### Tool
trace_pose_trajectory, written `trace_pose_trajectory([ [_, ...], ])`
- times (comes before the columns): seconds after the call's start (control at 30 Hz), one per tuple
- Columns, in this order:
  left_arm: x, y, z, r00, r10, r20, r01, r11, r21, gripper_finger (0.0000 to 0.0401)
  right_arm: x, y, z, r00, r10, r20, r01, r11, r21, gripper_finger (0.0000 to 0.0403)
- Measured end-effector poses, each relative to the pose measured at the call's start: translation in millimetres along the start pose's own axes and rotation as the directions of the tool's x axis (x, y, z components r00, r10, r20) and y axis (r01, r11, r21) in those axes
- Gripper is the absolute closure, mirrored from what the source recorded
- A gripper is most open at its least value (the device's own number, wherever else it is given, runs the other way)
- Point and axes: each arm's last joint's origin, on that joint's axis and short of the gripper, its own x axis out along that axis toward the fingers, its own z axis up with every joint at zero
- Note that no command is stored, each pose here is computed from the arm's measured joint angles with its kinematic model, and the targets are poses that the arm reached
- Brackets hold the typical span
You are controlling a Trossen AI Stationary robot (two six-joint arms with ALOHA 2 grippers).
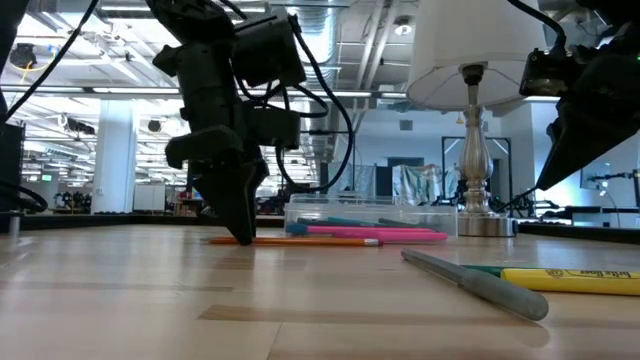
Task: Pick & place school supplies into a supply box
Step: Put the yellow pencil into the transparent supply box
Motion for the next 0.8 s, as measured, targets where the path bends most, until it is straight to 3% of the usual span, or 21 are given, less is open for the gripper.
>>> trace_pose_trajectory([
  [0.23, -0.7, -24.7, -2.8, 1.0, -0.026, 0.012, 0.026, 1.0, -0.006, 0.0297, 0.0, 0.0, 0.0, 1.0, -0.001, 0.001, 0.001, 1.0, 0.0, 0.0278],
  [0.57, -2.7, -41.1, 9.6, 0.979, 0.044, 0.198, -0.003, 0.98, -0.201, 0.0297, 0.0, -0.1, 0.0, 1.0, -0.002, 0.002, 0.002, 1.0, -0.002, 0.0278],
  [0.8, -3.6, -50.0, 8.3, 0.975, 0.057, 0.216, -0.013, 0.98, -0.198, 0.0297, 0.0, -0.1, 0.0, 1.0, -0.002, 0.002, 0.002, 1.0, -0.003, 0.0278],
])
